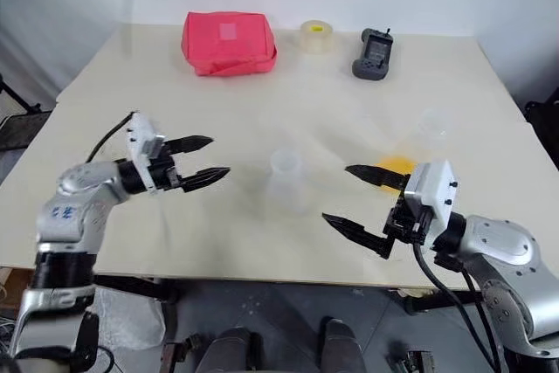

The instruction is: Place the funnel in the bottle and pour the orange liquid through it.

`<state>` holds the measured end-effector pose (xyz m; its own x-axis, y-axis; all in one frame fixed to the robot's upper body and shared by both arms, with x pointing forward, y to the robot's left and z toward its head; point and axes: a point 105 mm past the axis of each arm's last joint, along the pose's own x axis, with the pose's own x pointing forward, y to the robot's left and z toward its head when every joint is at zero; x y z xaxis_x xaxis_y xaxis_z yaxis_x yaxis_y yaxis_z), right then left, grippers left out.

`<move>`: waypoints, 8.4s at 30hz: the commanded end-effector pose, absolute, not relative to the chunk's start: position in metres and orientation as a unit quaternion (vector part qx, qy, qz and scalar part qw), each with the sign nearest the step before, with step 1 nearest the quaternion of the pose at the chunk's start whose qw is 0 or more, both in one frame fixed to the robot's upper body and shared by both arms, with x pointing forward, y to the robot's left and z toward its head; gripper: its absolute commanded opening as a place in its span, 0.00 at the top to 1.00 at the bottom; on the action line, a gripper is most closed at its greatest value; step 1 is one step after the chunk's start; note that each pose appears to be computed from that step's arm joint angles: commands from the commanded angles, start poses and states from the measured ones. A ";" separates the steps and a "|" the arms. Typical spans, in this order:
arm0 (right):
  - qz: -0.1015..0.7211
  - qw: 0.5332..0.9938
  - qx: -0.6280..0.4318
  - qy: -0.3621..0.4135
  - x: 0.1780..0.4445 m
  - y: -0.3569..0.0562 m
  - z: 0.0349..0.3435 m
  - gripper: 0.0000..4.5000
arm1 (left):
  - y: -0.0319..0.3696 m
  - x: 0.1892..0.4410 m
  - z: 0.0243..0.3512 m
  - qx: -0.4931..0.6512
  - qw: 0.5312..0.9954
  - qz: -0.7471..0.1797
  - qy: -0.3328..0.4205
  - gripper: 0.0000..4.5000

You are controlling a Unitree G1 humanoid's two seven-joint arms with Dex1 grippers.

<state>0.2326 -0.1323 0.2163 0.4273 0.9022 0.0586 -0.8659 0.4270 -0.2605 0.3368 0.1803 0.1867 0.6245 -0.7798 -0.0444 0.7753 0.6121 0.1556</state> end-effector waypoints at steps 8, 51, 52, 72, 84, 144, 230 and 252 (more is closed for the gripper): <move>0.621 0.773 -0.073 -0.108 0.222 -0.103 0.226 0.00 | 0.258 0.280 0.189 0.058 0.959 -0.267 -0.079 0.01; 0.625 0.767 -0.073 -0.127 0.234 -0.086 0.239 0.00 | 0.400 0.360 0.164 0.023 0.994 0.095 0.054 0.01; 0.623 0.768 -0.074 -0.126 0.234 -0.086 0.239 0.00 | 0.400 0.360 0.165 0.031 0.994 0.095 0.055 0.05; 0.614 0.774 -0.079 -0.133 0.238 -0.083 0.243 0.00 | 0.401 0.355 0.165 0.048 0.992 0.078 0.084 1.00; 0.604 0.781 -0.096 -0.127 0.241 -0.095 0.248 0.00 | 0.331 0.341 0.213 0.074 0.984 -0.154 0.041 1.00; 0.463 0.876 -0.044 -0.124 0.218 -0.128 0.209 0.00 | 0.091 0.338 0.292 0.497 0.496 -0.711 -0.040 1.00; 0.126 0.982 -0.051 -0.128 0.343 -0.222 0.250 0.37 | 0.176 0.307 0.227 0.041 0.762 -0.641 -0.078 0.00; 0.219 0.872 -0.375 -0.227 0.319 -0.103 0.310 0.37 | 0.149 0.326 0.214 0.049 0.707 -0.696 -0.113 0.00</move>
<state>0.3350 -0.1190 0.2899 0.8541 0.4929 0.1659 -0.2777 0.7019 -0.6559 0.3289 0.1506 0.2070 0.0413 -0.9947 0.0941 0.9814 0.0581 0.1832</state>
